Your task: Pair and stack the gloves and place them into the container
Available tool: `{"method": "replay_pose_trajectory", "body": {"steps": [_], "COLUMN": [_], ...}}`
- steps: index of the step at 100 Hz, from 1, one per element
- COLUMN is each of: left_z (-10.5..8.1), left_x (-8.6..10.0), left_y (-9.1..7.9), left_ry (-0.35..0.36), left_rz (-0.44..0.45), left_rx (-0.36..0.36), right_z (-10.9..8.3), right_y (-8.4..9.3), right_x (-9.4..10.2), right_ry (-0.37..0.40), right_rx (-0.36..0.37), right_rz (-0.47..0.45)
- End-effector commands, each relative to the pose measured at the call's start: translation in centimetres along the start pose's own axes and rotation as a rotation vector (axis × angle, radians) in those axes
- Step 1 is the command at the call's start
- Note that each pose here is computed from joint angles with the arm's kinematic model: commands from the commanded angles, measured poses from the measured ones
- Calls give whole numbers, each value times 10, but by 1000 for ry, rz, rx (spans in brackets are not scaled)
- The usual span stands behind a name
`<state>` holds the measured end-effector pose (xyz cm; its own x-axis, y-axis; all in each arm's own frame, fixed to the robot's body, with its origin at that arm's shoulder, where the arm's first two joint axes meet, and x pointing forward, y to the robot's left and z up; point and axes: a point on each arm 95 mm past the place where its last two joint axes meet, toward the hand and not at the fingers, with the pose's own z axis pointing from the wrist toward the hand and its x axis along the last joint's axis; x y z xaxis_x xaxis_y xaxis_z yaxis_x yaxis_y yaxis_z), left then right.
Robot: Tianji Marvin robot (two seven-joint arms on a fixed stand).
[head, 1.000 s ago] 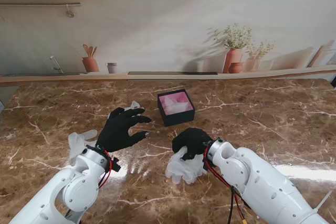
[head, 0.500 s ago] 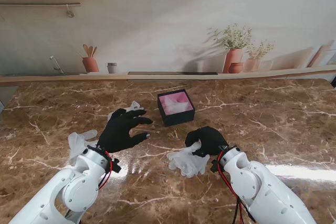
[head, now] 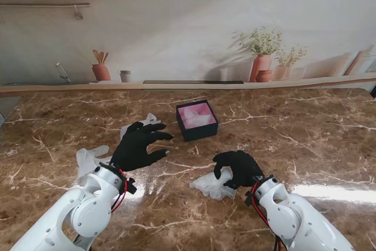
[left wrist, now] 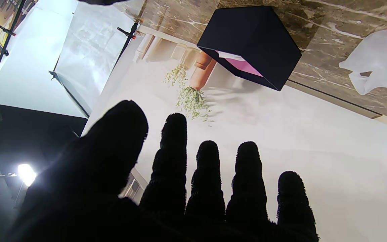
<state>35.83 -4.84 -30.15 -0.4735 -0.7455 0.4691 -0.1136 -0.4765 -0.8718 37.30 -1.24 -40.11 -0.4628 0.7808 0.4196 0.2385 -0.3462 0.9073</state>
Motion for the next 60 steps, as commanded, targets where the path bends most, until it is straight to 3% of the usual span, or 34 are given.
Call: {"method": "replay_pose_trajectory", "body": {"steps": [1, 24, 43, 60], "left_z": [0, 0, 0, 0], "left_x": [1, 1, 2, 1], "left_y": [1, 1, 1, 1], "left_ry": [8, 15, 17, 20], "left_rz": [-2, -4, -6, -7], "left_rx": [-6, -9, -13, -11], "right_z": [-11, -23, -18, -9], "right_y": [-4, 1, -4, -17], "right_x": [-3, -1, 2, 2], "right_ry": [0, -11, 20, 39], "right_rx": [69, 187, 236, 218], "right_rz": [6, 2, -171, -246]}}
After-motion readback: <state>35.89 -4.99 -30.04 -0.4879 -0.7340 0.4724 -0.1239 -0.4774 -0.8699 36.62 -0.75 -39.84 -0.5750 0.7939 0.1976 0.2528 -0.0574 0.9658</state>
